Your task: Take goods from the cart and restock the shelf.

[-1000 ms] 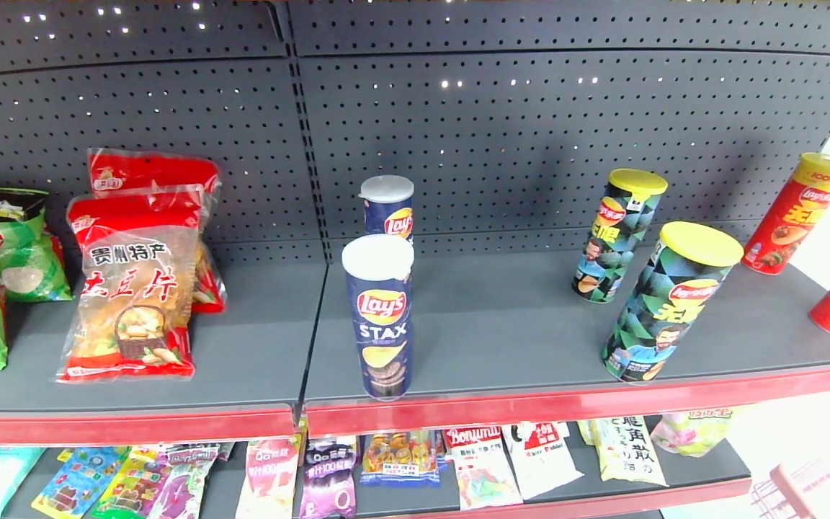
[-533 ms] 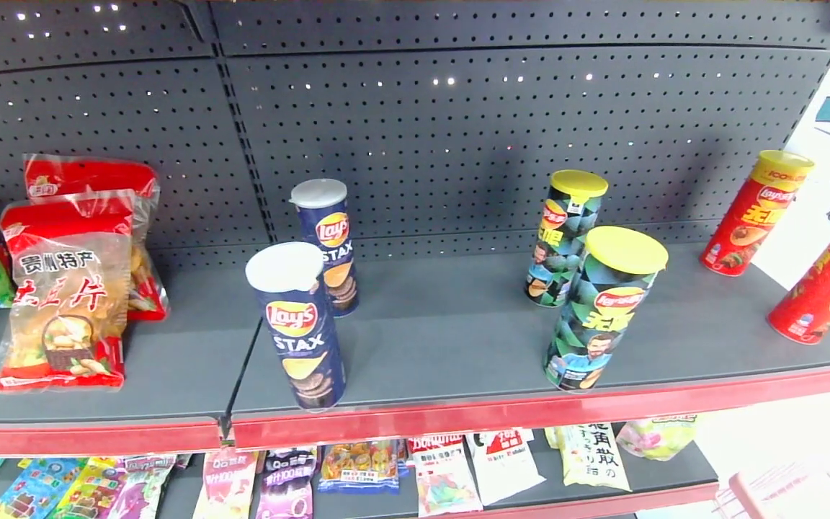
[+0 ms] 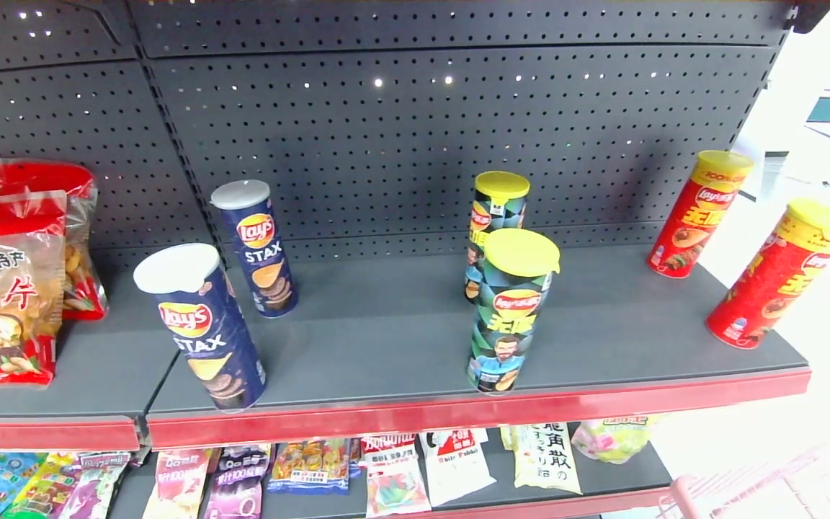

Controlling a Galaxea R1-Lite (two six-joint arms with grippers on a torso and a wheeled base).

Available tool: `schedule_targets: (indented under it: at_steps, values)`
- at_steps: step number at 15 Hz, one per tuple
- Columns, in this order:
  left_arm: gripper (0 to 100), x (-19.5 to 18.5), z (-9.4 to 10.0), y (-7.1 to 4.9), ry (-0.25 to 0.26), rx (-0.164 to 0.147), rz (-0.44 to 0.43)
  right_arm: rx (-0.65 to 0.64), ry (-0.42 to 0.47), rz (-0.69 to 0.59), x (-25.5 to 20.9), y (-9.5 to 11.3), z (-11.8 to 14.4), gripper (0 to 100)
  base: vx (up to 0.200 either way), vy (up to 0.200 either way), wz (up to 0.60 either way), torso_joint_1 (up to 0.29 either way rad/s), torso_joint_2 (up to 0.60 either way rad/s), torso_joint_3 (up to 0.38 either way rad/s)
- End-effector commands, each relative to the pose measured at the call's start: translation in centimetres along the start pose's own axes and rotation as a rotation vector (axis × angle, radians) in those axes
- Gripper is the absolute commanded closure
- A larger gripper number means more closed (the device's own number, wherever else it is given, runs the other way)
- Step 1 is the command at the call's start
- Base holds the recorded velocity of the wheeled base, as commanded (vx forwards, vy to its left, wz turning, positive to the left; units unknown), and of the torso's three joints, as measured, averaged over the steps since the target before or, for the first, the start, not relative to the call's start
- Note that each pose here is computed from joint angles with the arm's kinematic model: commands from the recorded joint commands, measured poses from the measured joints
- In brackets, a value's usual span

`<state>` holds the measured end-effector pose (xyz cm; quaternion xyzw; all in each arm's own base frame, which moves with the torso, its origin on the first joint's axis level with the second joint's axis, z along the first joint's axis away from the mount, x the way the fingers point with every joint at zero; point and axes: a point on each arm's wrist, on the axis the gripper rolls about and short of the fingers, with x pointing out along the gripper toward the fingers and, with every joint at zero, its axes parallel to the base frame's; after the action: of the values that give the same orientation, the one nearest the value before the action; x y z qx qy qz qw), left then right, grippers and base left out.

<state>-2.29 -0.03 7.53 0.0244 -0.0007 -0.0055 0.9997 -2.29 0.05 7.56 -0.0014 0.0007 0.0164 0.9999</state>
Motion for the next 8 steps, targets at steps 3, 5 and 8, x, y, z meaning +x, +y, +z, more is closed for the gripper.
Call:
schedule_targets:
  at_steps: [3,5,8]
  values:
    - [0,0.01,0.0,0.0,0.003,-0.003,0.0,0.0,0.002,0.001,0.01,0.0,0.0,0,0.0,-0.133,0.0,0.005,0.0,0.002]
    - [0,0.01,0.0,0.0,0.003,-0.003,0.0,0.0,0.002,0.001,0.01,0.0,0.0,0,0.0,0.0,0.0,0.0,0.0,0.0]
    - [0,0.01,0.0,0.0,0.003,-0.003,0.0,0.0,0.0,0.001,0.0,0.0,0.0,0,0.0,0.0,0.0,0.0,0.0,0.0]
